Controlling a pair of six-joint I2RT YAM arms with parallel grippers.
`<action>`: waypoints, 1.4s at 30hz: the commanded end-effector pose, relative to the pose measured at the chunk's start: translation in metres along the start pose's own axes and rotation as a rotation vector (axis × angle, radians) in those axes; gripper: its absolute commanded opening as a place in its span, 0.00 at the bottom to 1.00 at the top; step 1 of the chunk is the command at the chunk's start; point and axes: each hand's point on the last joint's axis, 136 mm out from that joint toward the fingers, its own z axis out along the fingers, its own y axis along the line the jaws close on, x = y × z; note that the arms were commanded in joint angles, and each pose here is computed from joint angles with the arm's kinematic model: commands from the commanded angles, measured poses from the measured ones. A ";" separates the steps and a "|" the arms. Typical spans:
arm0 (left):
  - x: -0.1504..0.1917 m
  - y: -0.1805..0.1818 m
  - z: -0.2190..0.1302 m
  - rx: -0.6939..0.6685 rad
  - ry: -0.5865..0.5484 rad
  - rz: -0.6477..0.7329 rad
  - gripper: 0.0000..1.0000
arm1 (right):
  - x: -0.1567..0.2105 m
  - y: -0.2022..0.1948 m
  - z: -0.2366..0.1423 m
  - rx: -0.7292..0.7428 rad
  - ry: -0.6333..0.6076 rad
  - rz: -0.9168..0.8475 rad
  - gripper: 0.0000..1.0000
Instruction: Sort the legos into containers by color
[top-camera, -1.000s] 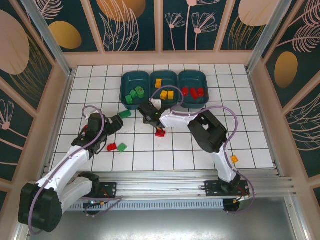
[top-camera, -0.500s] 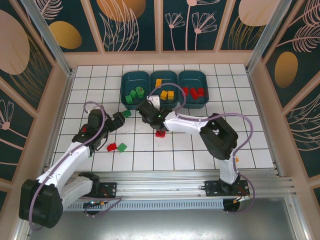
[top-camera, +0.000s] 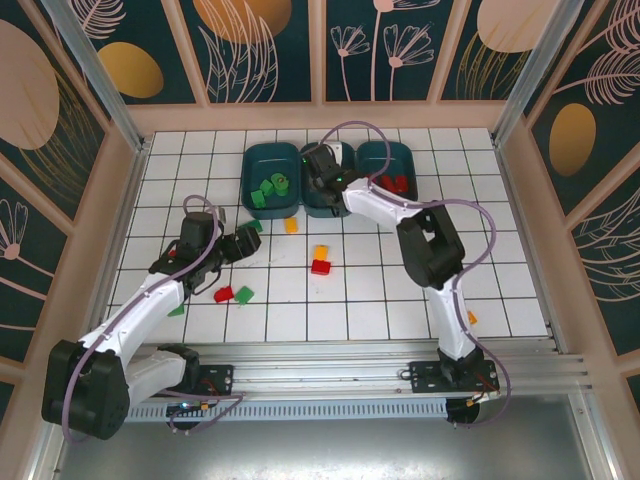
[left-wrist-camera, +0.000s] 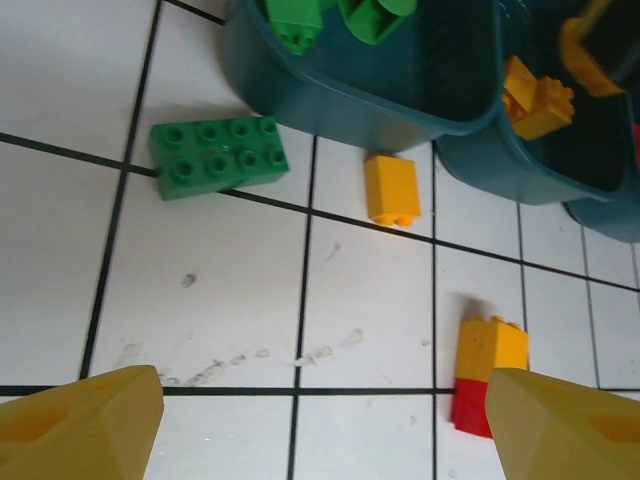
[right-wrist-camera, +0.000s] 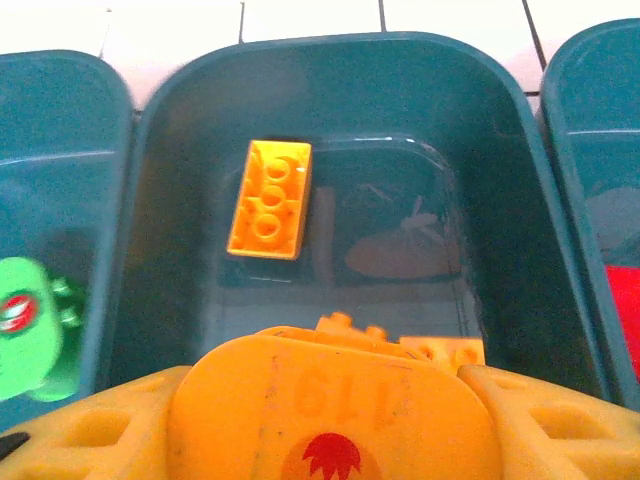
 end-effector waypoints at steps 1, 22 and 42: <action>-0.002 -0.021 -0.004 0.081 0.023 0.036 0.84 | -0.002 0.001 0.011 0.003 0.054 -0.048 0.64; 0.088 -0.103 0.071 -0.048 0.267 0.462 0.79 | 0.052 -0.107 -0.116 0.016 -0.010 0.144 0.85; 0.104 -0.119 0.161 -0.136 0.248 0.529 0.40 | 0.129 -0.152 -0.130 0.023 0.102 0.186 0.80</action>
